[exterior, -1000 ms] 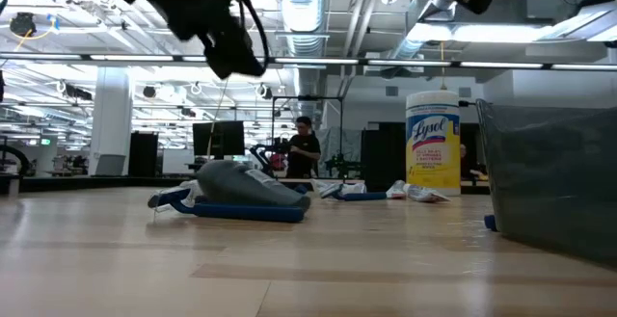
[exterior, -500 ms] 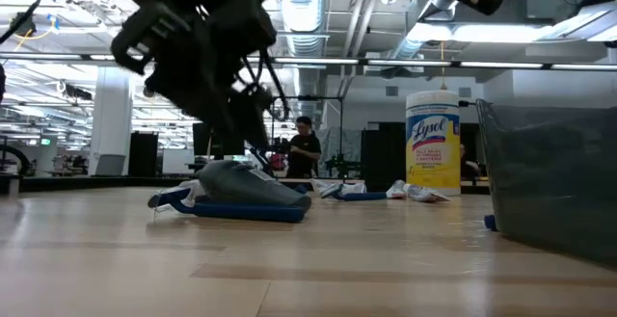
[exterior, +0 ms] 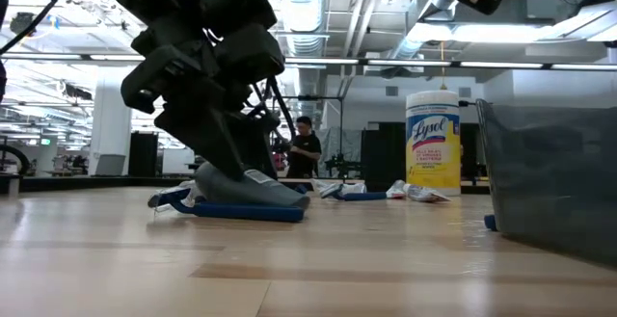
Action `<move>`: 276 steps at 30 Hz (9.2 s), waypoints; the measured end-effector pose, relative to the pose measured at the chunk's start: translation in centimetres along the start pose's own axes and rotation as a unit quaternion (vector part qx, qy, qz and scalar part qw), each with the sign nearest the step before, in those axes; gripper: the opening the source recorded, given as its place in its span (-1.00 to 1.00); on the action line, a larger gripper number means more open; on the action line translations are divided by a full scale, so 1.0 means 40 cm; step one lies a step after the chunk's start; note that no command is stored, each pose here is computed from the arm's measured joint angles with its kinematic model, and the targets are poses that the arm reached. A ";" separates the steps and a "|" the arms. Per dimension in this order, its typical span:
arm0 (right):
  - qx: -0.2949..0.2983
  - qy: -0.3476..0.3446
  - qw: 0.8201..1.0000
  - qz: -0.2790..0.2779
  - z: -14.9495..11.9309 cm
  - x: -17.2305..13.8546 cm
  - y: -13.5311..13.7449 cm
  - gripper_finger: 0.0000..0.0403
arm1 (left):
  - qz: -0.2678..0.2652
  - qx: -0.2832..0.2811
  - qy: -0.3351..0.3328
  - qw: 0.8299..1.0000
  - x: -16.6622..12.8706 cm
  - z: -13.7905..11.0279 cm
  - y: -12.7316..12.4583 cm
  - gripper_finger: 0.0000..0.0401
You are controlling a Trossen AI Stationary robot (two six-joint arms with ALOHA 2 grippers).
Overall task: Pick & Place Travel size toiletries
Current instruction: Put the deodorant into the gray bin, then put the razor into the yellow bin
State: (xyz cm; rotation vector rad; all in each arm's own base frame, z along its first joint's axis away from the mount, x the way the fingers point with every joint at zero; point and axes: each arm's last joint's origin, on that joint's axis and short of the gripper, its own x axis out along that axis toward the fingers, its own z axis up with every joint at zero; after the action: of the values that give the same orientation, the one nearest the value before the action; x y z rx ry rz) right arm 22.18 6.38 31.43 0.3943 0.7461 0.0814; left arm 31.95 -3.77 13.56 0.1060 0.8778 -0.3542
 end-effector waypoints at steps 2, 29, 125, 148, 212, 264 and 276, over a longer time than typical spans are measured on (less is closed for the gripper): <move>0.000 0.000 1.000 0.000 0.000 0.000 0.000 0.10 | 0.000 0.008 0.000 1.000 0.000 0.000 0.000 0.47; -0.005 -0.001 1.000 0.000 0.001 0.000 0.000 0.10 | -0.011 0.029 0.032 0.999 0.027 -0.034 -0.003 0.29; 0.003 0.005 0.998 -0.066 -0.002 0.003 -0.032 0.25 | -0.178 -0.313 0.263 0.895 -0.387 -0.130 -0.558 0.54; 0.286 0.294 0.869 -0.278 -0.093 0.186 -0.187 0.19 | -0.072 -0.431 -0.028 0.899 -0.486 -0.054 -0.392 0.48; 0.128 0.394 0.906 -0.089 -0.083 0.399 -0.222 -0.58 | -0.010 -0.415 -0.155 0.897 -0.556 -0.058 -0.349 0.48; -0.065 0.487 0.854 0.168 -0.194 0.360 -0.265 -1.00 | 0.009 -0.415 -0.161 0.895 -0.556 -0.061 -0.345 0.48; -0.084 0.477 0.857 0.176 -0.214 0.370 -0.262 -1.00 | 0.009 -0.417 -0.161 0.895 -0.556 -0.061 -0.345 0.48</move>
State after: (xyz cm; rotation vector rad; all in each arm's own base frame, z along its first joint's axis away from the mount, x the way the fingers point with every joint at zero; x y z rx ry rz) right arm 26.59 2.55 12.24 0.3049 1.6285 0.7271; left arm 12.36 -10.35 29.82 -0.7246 0.6356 0.0484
